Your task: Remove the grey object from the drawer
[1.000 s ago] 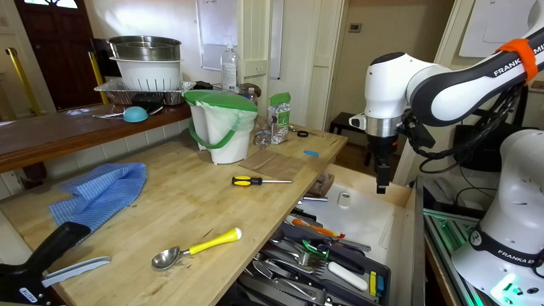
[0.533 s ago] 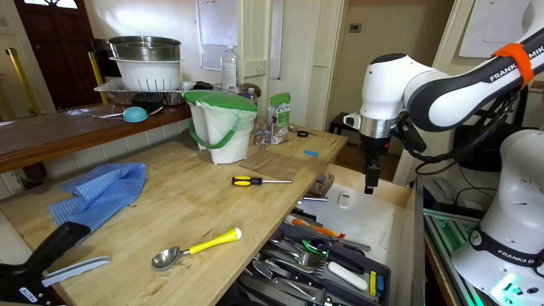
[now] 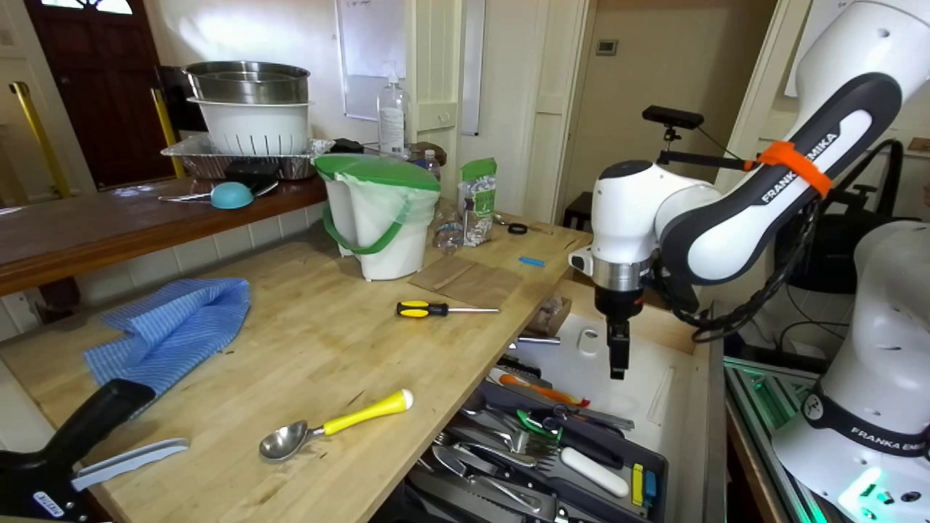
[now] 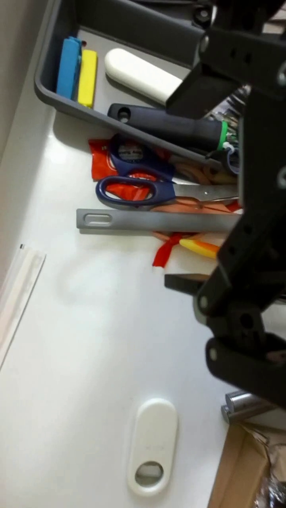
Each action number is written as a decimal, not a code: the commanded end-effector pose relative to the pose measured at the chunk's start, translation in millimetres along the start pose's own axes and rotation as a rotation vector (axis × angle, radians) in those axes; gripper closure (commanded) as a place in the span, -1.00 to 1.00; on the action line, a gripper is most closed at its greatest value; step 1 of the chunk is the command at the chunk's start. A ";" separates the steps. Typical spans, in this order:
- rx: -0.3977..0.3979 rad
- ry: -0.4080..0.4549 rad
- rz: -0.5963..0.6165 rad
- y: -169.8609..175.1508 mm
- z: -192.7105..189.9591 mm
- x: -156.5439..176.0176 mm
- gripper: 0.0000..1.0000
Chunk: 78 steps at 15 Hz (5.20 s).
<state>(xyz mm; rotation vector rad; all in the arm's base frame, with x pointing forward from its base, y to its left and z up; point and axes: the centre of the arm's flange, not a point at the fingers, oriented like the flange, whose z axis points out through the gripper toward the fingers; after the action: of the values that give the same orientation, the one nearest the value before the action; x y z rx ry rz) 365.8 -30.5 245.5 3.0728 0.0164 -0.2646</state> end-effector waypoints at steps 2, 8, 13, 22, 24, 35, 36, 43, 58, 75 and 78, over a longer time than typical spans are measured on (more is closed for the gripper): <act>0.031 -0.108 0.039 -10.8 67.5 -28.8 -1.00; -0.006 -0.026 -0.053 -3.8 51.3 -3.9 -1.00; 0.016 0.000 -0.059 14.9 86.1 -8.6 -1.00; 0.015 0.008 0.087 27.7 131.1 1.5 -1.00; 0.009 0.000 0.111 30.5 139.7 3.5 -1.00; 0.025 -0.011 0.159 35.2 130.2 15.1 -1.00; 0.025 -0.011 0.159 35.0 130.2 15.2 -1.00; 0.032 0.104 0.164 35.2 119.2 27.7 -1.00; -0.047 0.079 0.199 42.6 144.2 43.9 -1.00; -0.058 0.084 0.197 29.0 127.3 33.7 1.00; -0.057 0.126 0.158 20.3 93.7 20.8 0.95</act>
<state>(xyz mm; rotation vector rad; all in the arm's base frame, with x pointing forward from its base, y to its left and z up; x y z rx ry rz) 384.8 -71.9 113.2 3.0041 -0.2373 -0.1238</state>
